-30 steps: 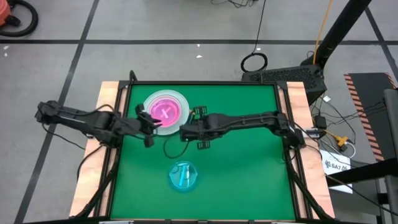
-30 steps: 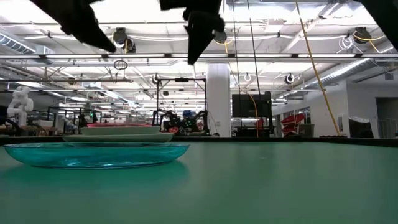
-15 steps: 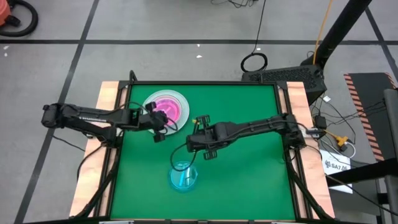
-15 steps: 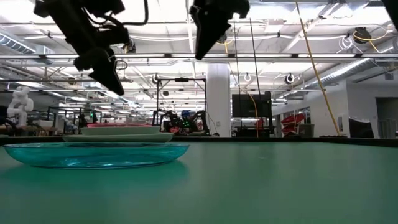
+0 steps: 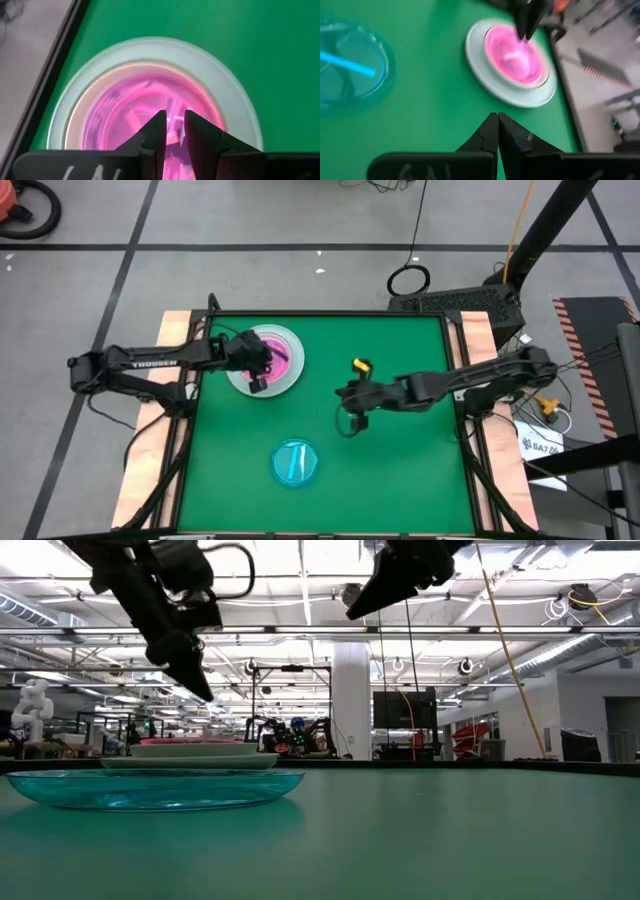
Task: Stack plastic plates
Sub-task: Stack the pink plate on top of the pink plate, then stack the blue plate on top of the pink plate
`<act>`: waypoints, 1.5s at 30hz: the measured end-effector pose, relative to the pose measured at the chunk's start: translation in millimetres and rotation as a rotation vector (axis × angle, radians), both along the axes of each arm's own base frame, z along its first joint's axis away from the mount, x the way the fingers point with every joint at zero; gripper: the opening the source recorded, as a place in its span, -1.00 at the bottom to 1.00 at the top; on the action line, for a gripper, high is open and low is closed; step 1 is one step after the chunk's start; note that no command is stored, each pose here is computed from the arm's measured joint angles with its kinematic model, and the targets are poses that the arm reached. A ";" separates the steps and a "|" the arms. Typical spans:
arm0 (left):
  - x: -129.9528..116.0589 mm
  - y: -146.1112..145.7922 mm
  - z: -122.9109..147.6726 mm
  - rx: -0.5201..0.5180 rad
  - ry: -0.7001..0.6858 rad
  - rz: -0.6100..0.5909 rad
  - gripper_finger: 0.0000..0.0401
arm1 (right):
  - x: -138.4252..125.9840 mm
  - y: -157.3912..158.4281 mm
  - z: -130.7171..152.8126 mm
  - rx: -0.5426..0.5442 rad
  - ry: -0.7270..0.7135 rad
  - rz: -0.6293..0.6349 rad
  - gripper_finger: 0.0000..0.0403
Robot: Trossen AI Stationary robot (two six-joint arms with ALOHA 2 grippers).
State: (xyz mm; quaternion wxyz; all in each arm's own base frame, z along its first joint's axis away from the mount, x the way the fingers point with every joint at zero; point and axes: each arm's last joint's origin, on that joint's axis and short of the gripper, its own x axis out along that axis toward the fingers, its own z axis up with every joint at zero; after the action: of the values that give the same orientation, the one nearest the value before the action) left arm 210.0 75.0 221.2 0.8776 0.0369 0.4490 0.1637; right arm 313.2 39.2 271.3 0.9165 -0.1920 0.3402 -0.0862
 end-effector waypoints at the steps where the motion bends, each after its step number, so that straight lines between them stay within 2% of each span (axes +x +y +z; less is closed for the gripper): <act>1: 0.0 3.6 -2.6 -0.008 0.012 0.018 -0.62 | -5.1 -1.7 -0.9 -0.007 -0.035 0.007 -1.00; 7: 7.6 24.1 -30.2 -0.056 0.123 0.072 -0.62 | -32.7 -13.3 -1.3 -0.065 -0.265 0.036 -1.00; 11: 10.6 37.4 -45.3 -0.083 0.158 0.111 -0.62 | -49.3 -18.6 -0.7 -0.079 -0.342 0.031 -1.00; 16: 10.0 48.2 -54.5 -0.102 0.175 0.156 -0.62 | -60.2 -19.4 0.9 -0.062 -0.359 0.029 -1.00; 26: 4.5 60.8 -56.5 -0.108 0.170 0.213 -0.62 | -60.4 -19.1 0.9 -0.069 -0.357 0.034 -1.00; 33: 7.6 65.7 -53.6 -0.093 0.106 0.242 -0.62 | -60.3 -19.0 0.8 -0.069 -0.357 0.035 -1.00; 39: 9.7 58.0 -49.4 -0.122 0.074 0.273 -0.62 | -60.3 -19.0 0.8 -0.069 -0.357 0.035 -1.00; 45: 12.8 32.6 -39.7 -0.163 0.060 0.247 -0.62 | -60.3 -19.0 0.8 -0.069 -0.357 0.034 -1.00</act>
State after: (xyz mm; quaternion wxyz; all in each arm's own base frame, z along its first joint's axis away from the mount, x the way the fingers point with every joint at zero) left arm 222.8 107.6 181.5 0.8370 -0.0850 0.4881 0.2321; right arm 252.9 20.2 272.1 0.9565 -0.2107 0.1658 -0.1150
